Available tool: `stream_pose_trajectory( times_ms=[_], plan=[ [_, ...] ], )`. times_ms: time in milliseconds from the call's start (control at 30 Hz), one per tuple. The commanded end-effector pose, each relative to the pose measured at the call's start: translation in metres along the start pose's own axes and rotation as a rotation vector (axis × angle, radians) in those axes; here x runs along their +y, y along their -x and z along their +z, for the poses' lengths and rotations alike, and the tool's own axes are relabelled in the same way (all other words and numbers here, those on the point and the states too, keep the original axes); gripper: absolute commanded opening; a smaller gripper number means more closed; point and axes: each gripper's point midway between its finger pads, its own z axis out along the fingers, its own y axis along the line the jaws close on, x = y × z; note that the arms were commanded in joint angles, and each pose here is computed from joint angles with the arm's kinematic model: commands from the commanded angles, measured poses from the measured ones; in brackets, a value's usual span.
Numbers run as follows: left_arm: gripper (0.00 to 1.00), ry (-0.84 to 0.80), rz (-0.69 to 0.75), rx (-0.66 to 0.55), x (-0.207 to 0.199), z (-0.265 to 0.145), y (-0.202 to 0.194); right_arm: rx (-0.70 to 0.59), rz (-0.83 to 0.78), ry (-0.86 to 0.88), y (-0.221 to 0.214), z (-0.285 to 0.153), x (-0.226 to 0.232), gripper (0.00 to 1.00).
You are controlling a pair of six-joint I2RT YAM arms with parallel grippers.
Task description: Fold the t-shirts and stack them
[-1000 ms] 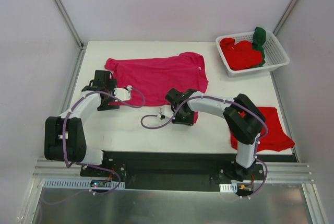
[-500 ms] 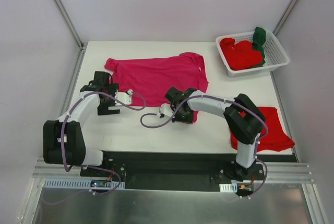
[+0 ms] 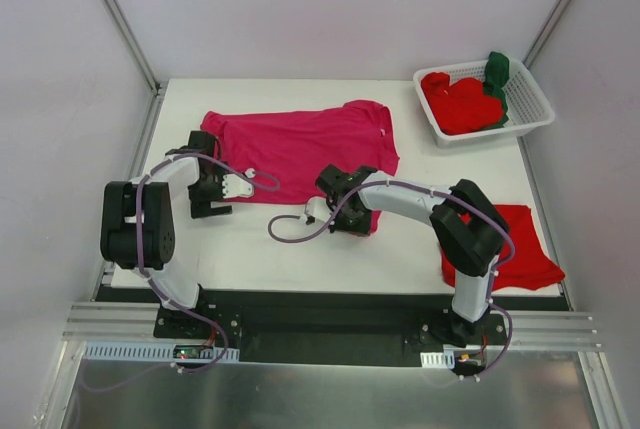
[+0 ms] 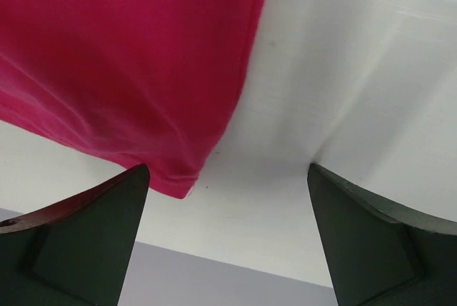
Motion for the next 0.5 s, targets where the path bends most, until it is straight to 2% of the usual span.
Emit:
stream_pose_trajectory(
  times_ms=[0,367,467],
  plan=[
    [0.93,0.073,-0.016,0.0,0.03,-0.004,0.0,-0.029,0.018,-0.019,0.001,-0.023,-0.001,0.06],
    [0.83,0.034,-0.026,0.043,0.022,0.007,-0.008,-0.03,0.011,-0.022,0.003,-0.024,-0.004,0.07],
    [0.76,0.03,-0.041,0.059,0.019,0.008,-0.011,-0.033,0.011,-0.019,0.005,-0.024,-0.004,0.07]
  ],
)
